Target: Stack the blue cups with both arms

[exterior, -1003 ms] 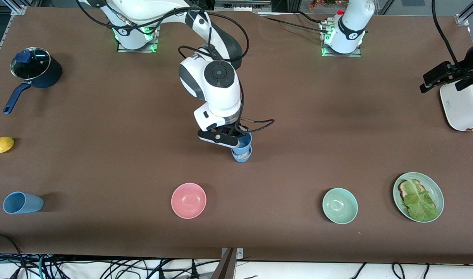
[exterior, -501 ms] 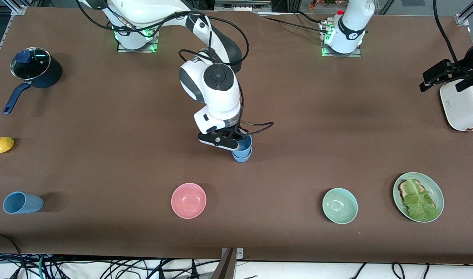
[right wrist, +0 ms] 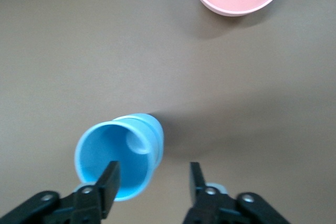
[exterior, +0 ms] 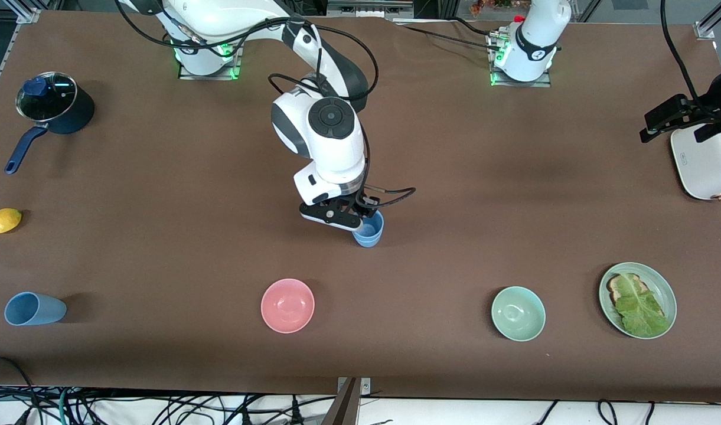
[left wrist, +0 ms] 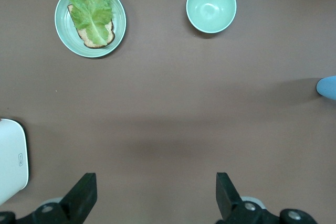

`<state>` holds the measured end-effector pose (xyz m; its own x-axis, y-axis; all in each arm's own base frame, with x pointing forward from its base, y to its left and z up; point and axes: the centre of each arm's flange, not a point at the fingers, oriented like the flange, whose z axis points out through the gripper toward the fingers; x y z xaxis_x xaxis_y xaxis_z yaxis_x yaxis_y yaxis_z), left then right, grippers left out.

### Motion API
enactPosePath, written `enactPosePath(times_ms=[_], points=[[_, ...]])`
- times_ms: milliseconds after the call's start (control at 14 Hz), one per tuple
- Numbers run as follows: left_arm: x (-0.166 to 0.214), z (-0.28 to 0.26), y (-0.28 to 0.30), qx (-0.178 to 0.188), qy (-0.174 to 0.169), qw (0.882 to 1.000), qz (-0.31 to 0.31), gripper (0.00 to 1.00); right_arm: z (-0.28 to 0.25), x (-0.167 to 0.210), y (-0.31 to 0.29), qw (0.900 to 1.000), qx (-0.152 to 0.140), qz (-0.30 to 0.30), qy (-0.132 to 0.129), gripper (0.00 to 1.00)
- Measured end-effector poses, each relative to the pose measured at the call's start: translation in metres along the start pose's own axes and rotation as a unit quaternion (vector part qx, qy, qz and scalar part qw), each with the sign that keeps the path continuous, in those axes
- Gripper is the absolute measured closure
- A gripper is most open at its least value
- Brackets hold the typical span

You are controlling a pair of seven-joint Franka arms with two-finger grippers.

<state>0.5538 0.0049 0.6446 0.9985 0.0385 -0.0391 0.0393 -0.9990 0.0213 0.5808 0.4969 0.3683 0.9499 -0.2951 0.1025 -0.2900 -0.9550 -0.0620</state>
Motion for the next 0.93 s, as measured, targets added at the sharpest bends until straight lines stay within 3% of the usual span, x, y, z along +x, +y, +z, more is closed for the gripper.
enactPosePath(times_ms=[72,358,501,931], points=[[0.001,0.001,0.000,0.000,-0.001,1.000,0.000,0.00,-0.003,0.004,0.003,1.000,-0.006,-0.004,-0.002,0.23],[0.003,0.004,0.001,0.000,-0.002,1.000,0.002,0.00,-0.042,0.051,0.045,0.998,-0.023,-0.051,-0.013,0.13],[0.004,0.006,0.005,0.000,-0.004,1.000,0.007,0.00,-0.073,0.081,0.080,0.996,-0.025,-0.084,-0.025,0.01],[0.006,0.007,0.008,0.000,-0.001,1.000,0.010,0.00,-0.161,0.130,0.207,0.990,-0.041,-0.122,-0.054,0.00]])
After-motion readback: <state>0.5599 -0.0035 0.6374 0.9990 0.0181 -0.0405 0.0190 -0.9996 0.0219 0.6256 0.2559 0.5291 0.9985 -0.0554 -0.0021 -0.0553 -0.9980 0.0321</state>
